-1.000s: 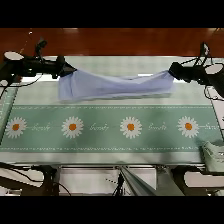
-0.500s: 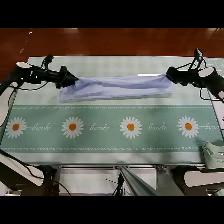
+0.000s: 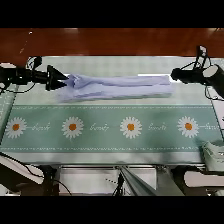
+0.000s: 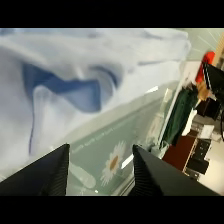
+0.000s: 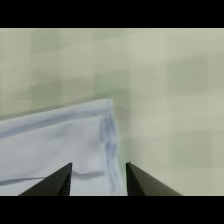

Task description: Fold the shirts.

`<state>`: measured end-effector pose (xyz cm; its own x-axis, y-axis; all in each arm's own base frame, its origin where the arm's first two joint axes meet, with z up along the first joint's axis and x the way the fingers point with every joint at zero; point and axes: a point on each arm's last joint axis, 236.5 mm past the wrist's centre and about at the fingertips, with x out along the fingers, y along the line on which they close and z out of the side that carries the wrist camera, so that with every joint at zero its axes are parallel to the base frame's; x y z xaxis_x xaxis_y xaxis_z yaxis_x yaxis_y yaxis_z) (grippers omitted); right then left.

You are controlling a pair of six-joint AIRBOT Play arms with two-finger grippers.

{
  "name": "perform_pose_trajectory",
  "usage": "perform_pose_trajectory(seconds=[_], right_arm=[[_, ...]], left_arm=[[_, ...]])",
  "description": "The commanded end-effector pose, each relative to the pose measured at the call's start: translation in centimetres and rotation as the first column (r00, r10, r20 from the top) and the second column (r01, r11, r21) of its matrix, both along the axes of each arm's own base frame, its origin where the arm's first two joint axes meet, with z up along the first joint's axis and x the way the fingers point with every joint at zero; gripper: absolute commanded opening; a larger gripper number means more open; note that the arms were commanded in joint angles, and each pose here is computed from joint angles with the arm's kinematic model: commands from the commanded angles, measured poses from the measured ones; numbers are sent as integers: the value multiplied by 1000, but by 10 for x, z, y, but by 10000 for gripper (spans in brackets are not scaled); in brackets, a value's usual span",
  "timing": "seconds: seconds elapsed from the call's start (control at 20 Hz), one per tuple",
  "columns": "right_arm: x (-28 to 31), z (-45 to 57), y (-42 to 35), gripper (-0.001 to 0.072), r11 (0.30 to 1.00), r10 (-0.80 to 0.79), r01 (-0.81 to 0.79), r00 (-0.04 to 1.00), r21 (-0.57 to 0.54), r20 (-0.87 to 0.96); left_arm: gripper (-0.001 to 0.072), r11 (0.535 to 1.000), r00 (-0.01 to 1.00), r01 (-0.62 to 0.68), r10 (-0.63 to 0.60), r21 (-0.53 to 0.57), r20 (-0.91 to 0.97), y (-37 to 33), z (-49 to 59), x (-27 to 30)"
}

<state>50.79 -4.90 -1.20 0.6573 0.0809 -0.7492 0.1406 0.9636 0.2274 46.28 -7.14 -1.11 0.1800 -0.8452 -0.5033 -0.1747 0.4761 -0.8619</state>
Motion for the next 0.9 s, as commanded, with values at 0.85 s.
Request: perform_pose_trajectory(seconds=[0.85], right_arm=[[15, -95, 45, 484, 721, -244, 360, 932, 593, -269]], left_arm=[[479, 995, 992, 79, -71, -68, 107, -29, 33, -2]])
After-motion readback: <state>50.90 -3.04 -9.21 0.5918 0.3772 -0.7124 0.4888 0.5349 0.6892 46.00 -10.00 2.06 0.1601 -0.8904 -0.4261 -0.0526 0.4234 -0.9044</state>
